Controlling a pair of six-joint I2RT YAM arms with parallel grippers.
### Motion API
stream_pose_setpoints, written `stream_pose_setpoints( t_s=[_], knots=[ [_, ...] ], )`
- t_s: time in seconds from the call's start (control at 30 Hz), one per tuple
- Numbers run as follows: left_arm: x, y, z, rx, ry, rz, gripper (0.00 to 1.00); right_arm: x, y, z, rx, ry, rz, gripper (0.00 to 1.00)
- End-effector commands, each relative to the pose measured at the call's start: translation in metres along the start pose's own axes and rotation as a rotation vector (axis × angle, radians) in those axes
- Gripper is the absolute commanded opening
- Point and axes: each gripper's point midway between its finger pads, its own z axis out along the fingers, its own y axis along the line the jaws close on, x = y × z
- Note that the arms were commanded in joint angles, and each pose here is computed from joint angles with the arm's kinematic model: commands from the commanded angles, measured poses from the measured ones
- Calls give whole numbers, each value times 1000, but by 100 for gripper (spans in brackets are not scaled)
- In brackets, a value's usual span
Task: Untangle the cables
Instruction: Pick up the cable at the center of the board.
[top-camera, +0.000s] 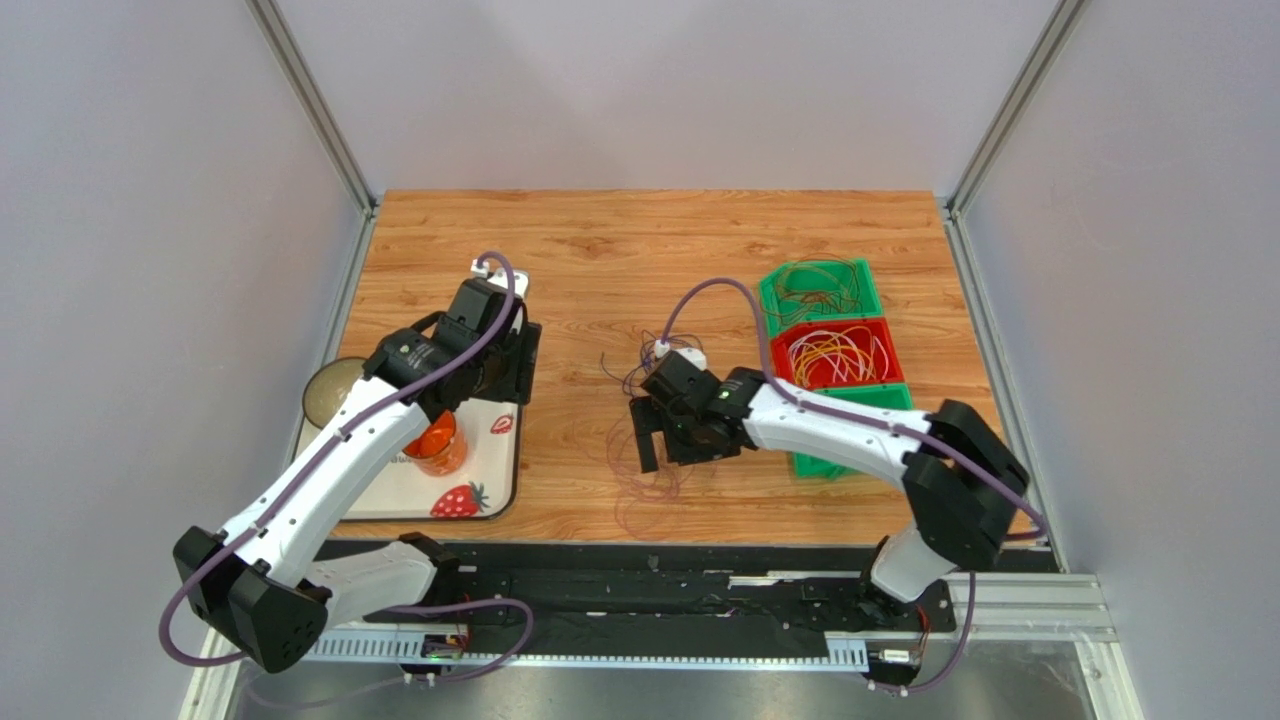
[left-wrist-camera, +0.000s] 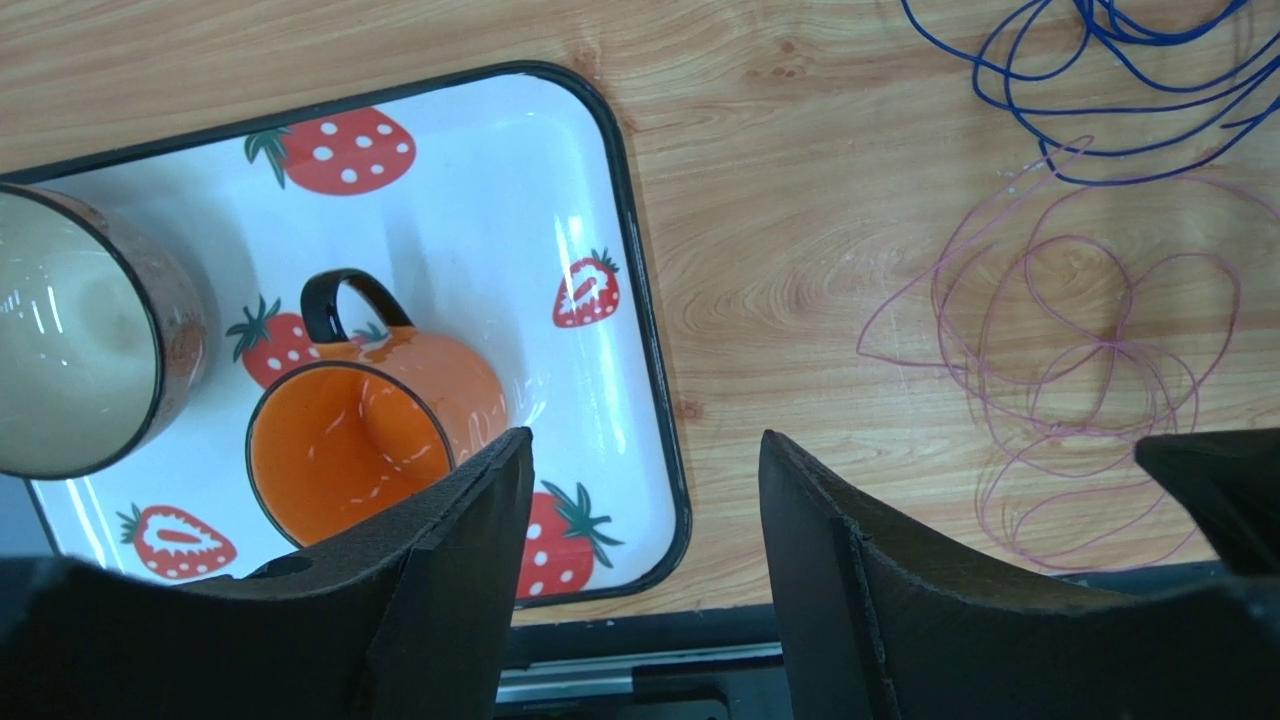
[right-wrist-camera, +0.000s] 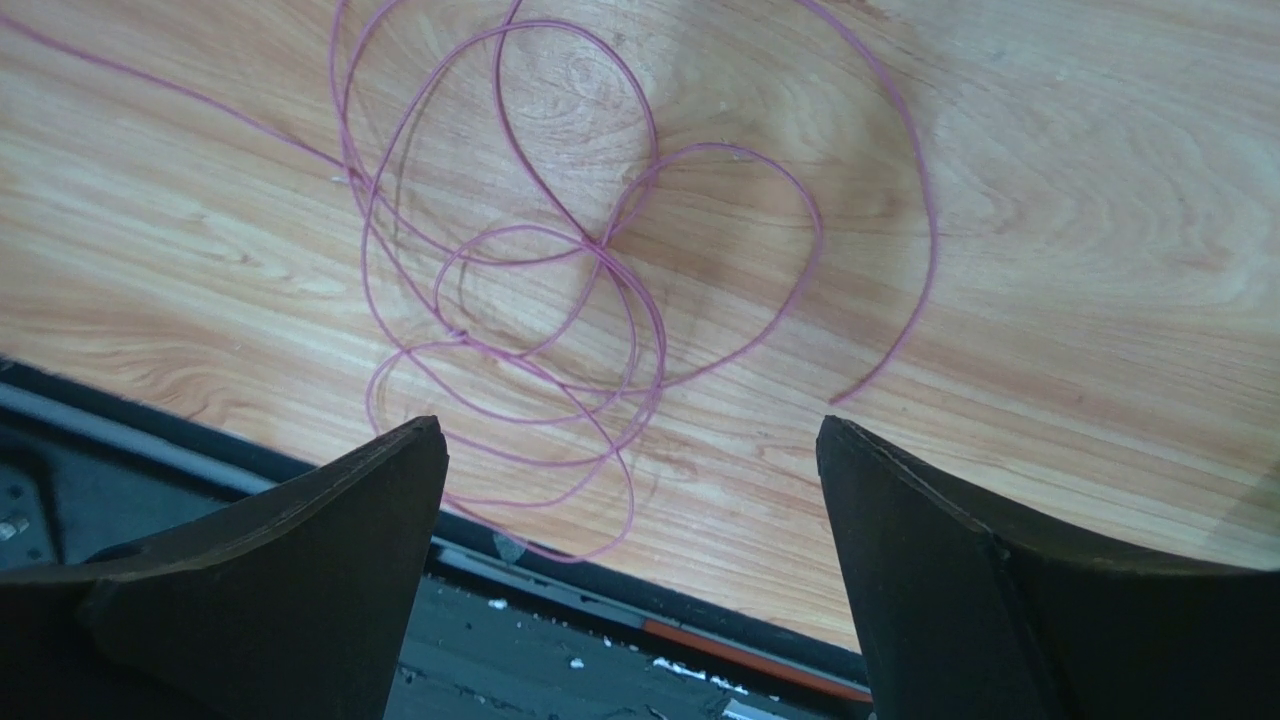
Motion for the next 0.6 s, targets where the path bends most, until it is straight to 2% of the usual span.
stream_pose_setpoints(
  t_s=[0.0,0.37,0.57],
  knots=[
    [-3,-1,2,13,-27,-2,65,-2,6,12,96,14,-9,99],
    [-4,-2,-4,34,-59,-11,64,-8,42,47,70,28,-83,96],
    [-4,-2,-4,37,-62,-11,64,-4,37,59,119,49,-106,93]
  ],
)
